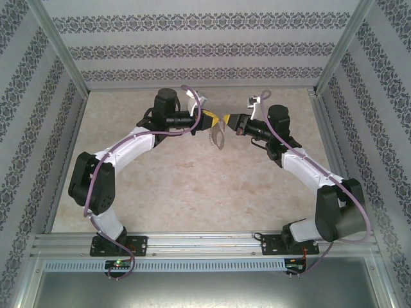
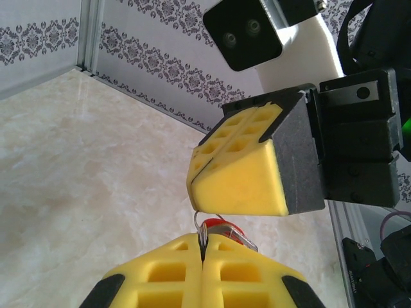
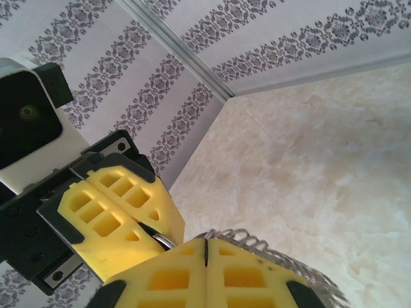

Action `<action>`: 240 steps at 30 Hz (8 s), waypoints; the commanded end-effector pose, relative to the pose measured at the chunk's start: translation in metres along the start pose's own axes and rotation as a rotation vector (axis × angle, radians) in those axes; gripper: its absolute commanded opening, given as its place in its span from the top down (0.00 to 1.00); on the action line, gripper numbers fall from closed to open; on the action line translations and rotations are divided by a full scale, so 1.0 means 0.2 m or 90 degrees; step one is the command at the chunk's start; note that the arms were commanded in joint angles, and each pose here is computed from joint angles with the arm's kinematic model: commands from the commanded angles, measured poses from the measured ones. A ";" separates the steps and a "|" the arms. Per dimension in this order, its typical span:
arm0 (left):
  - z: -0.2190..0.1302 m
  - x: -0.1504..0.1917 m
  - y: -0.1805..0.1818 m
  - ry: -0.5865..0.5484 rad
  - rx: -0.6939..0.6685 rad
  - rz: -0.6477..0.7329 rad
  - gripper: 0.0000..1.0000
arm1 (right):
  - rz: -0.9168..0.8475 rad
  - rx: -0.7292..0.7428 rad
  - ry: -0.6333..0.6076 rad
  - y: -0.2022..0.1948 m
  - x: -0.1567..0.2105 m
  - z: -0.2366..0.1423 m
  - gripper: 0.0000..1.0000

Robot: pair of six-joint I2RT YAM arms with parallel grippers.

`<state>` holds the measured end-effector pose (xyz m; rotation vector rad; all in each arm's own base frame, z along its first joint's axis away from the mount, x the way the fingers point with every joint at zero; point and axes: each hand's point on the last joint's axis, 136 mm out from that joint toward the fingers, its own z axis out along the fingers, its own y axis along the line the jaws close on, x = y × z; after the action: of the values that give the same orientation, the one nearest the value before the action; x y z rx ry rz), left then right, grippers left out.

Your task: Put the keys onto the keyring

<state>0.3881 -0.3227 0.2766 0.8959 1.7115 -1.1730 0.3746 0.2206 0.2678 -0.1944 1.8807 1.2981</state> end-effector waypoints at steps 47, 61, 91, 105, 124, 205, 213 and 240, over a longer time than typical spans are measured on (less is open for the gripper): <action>-0.06 -0.21 -0.12 -0.053 -0.004 0.079 1.00 | 0.002 -0.060 0.020 0.06 0.03 -0.02 1.00; -0.10 -0.32 -0.16 -0.127 -0.005 0.105 1.00 | 0.018 -0.075 0.045 0.05 0.07 0.00 1.00; -0.09 -0.35 -0.15 -0.165 0.009 0.091 1.00 | 0.016 -0.137 0.131 0.13 0.22 0.09 1.00; -0.08 -0.35 -0.15 -0.168 0.013 0.091 1.00 | 0.075 -0.043 0.073 -0.13 0.18 -0.09 0.61; -0.06 -0.35 -0.14 -0.196 0.039 0.050 1.00 | -0.104 -0.102 -0.131 0.25 -0.23 -0.27 0.54; -0.17 -0.30 0.15 -0.130 0.069 -0.052 0.54 | -0.262 0.003 0.083 0.04 -0.19 -0.02 1.00; -0.11 -0.22 0.15 -0.096 0.106 -0.078 0.57 | -0.280 -0.055 0.118 0.12 -0.14 -0.01 1.00; 0.08 -0.08 -0.01 -0.017 0.216 -0.094 0.61 | -0.263 -0.083 0.140 0.11 -0.09 0.04 1.00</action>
<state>0.4047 -0.3316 0.2860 0.8953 1.6358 -1.5736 0.3786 0.2241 0.2785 -0.7236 1.8762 1.1330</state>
